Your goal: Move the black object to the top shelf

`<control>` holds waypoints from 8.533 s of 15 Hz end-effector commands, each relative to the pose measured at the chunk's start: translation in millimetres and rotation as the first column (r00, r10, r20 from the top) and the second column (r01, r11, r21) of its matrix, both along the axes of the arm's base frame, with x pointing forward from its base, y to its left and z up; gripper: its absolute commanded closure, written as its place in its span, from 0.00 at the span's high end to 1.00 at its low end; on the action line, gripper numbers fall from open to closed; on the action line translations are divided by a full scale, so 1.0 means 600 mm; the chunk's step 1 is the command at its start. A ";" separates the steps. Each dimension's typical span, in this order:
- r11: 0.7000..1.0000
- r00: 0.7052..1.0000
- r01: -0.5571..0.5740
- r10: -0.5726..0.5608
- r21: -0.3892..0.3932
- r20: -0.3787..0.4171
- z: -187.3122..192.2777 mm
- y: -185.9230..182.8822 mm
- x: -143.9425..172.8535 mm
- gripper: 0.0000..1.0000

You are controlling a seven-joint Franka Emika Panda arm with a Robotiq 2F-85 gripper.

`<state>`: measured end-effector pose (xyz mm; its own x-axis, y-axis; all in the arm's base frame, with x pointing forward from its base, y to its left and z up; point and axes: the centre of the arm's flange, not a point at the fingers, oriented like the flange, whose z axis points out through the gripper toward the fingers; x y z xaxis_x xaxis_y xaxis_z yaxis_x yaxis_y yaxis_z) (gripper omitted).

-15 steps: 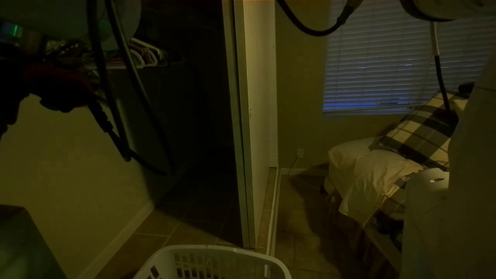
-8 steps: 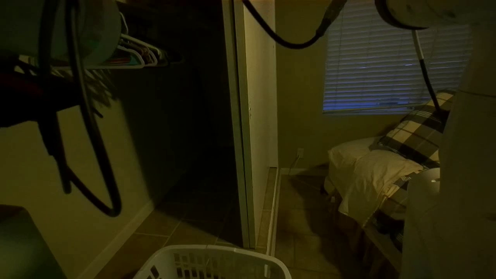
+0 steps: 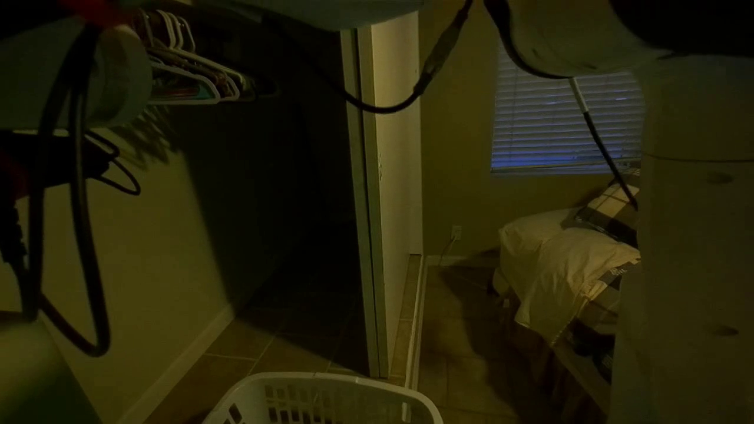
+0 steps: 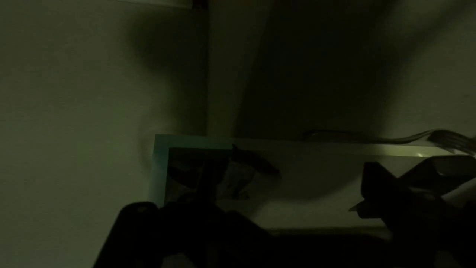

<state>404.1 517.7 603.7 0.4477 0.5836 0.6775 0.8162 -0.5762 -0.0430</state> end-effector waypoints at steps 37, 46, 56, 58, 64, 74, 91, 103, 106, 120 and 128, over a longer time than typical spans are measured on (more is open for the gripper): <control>0.975 0.978 0.202 -0.196 0.095 -0.069 -0.050 0.105 0.119 0.61; 0.976 0.978 0.202 -0.197 0.086 -0.062 -0.056 0.094 0.124 0.02; 0.981 0.988 0.152 -0.154 0.124 0.009 -0.028 -0.010 0.066 0.00; 0.983 0.990 0.142 -0.144 0.118 0.005 -0.028 -0.040 0.037 0.00; 0.995 0.997 0.071 -0.074 0.072 0.035 -0.006 -0.105 -0.060 0.00; 0.992 0.979 0.016 -0.040 0.122 0.201 0.039 -0.236 -0.131 0.00; 0.961 0.932 -0.090 -0.011 0.261 0.362 0.243 -0.142 -0.110 0.00; 0.954 0.964 -0.040 -0.042 0.297 0.263 0.250 -0.001 0.023 0.00; 0.955 0.970 -0.022 -0.051 0.296 0.236 0.243 0.024 0.033 0.00; 0.955 0.979 0.055 -0.109 0.292 0.173 0.209 0.081 0.058 0.00; 0.958 0.975 0.099 -0.148 0.270 0.165 0.202 0.068 0.072 0.00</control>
